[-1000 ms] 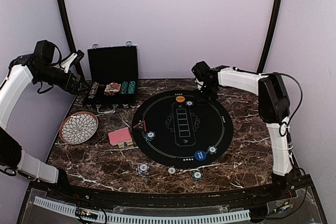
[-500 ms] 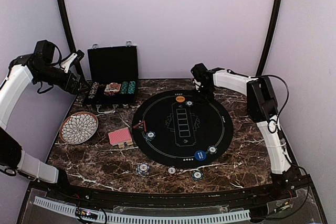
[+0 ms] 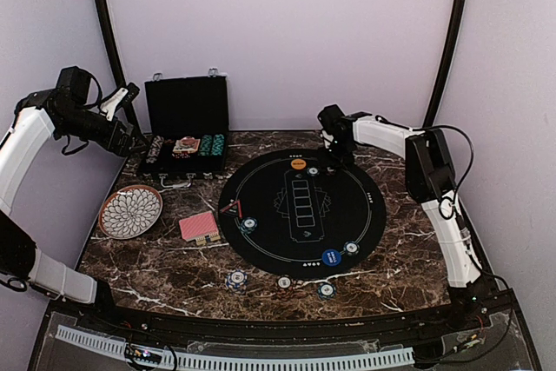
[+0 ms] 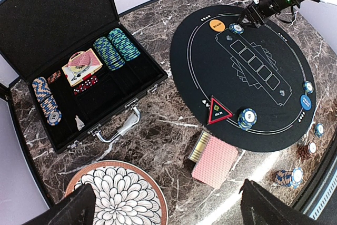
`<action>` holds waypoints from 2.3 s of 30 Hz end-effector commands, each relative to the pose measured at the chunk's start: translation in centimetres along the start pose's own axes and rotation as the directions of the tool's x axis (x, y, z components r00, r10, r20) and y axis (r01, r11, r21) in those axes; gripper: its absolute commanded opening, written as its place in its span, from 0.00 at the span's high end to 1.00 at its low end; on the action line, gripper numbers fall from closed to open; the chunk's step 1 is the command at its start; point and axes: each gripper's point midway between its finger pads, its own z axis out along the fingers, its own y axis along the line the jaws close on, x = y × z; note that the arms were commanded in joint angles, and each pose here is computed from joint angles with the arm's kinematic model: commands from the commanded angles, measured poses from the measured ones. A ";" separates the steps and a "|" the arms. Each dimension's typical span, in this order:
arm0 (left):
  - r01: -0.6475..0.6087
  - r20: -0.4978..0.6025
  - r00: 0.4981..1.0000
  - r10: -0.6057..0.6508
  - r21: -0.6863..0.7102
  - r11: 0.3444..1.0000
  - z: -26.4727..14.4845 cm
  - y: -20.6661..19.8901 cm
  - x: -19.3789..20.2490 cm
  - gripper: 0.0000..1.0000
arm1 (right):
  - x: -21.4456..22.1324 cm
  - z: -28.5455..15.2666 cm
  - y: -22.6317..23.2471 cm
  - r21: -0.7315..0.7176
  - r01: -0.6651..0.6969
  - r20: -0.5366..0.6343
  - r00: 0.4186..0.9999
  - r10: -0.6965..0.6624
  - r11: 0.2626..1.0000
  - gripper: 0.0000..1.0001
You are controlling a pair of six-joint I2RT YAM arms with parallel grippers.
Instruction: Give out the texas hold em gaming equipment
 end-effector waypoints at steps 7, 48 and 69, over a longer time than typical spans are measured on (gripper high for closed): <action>-0.017 0.022 1.000 0.016 0.006 1.000 -1.0 -0.8 -0.6 0.01 | -2.7 -7.2 1.1 -0.025 0.018 0.115 0.993 -0.015 1.000 0.43; -0.026 0.032 0.999 0.025 0.008 1.000 -1.7 -1.3 -0.7 0.01 | 32.3 -18.2 24.1 -0.367 0.594 -0.049 0.756 -0.653 0.716 0.12; -0.022 0.029 0.999 0.021 0.008 1.000 -1.5 -1.2 -0.6 0.01 | 32.6 -16.7 23.9 -0.342 0.609 -0.067 0.744 -0.665 0.715 0.32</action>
